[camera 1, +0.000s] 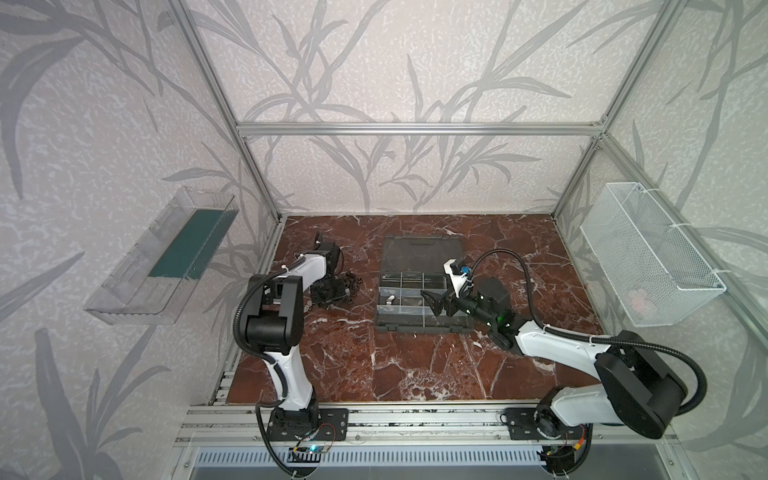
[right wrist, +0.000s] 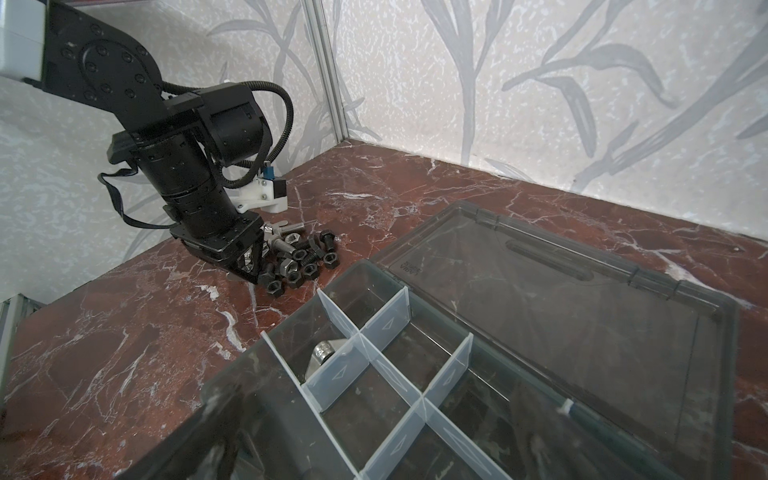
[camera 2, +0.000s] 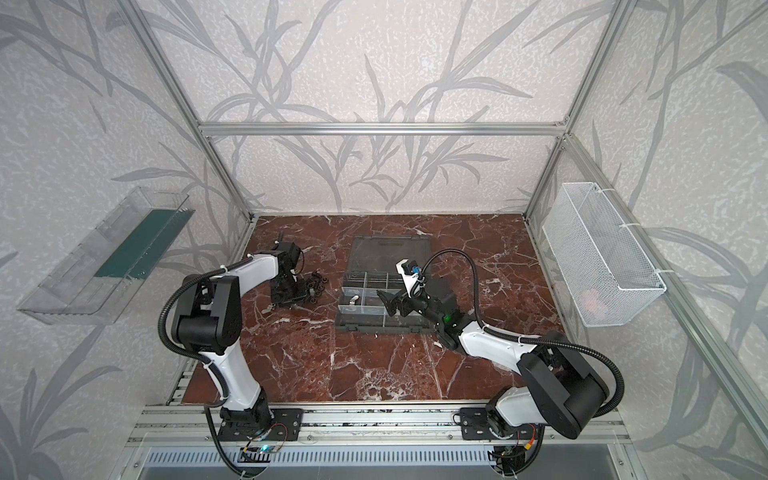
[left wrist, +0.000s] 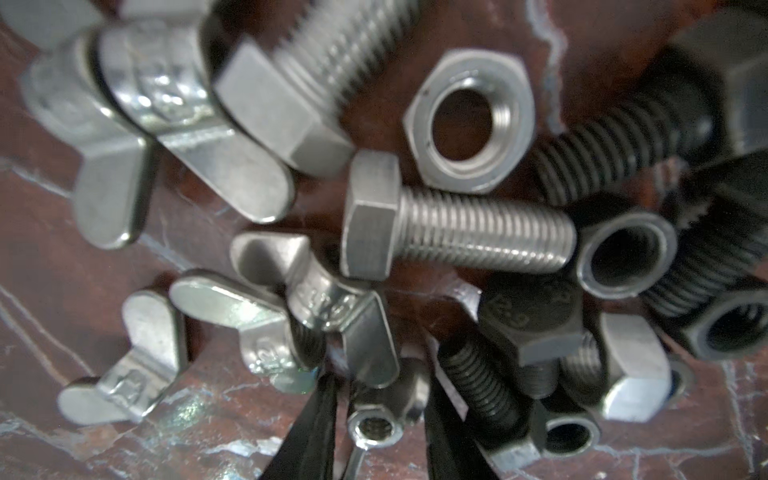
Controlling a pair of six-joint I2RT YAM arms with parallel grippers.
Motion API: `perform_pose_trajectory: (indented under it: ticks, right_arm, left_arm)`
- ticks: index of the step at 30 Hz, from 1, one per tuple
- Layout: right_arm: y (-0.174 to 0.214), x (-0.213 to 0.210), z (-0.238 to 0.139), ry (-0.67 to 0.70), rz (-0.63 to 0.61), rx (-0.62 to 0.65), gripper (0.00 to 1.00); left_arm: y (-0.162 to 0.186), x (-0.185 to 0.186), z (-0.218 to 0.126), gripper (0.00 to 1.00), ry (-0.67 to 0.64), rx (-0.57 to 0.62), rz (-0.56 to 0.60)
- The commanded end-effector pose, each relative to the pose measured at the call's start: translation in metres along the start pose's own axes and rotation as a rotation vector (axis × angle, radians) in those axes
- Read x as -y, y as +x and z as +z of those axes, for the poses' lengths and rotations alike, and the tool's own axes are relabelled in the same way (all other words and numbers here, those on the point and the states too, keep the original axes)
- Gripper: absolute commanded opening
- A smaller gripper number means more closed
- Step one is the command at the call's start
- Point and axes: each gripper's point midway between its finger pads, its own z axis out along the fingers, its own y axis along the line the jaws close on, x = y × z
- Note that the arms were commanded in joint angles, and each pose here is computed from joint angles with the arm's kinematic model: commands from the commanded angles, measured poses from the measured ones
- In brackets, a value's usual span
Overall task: Sort the screws and nuts into containers
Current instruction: 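Lower the left gripper and grasp the small silver hex nut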
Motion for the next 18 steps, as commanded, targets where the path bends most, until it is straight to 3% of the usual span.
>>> perform_pose_trajectory:
  ticks: [1, 3, 6, 18]
  right_arm:
    - [-0.005, -0.001, -0.002, -0.010, 0.005, 0.028, 0.99]
    - [-0.005, -0.001, -0.002, -0.012, 0.006, 0.028, 0.99]
    - [-0.005, -0.001, -0.002, -0.014, 0.007, 0.028, 0.99]
    - [-0.005, 0.000, -0.003, -0.007, 0.003, 0.028, 0.99]
  left_arm:
    - [-0.001, -0.006, 0.005, 0.33, -0.038, -0.018, 0.008]
    - [-0.002, -0.007, 0.005, 0.31, -0.036, -0.018, 0.003]
    - [-0.002, -0.005, 0.005, 0.21, -0.025, -0.022, 0.001]
    - [-0.011, 0.001, -0.024, 0.15, 0.032, 0.055, -0.012]
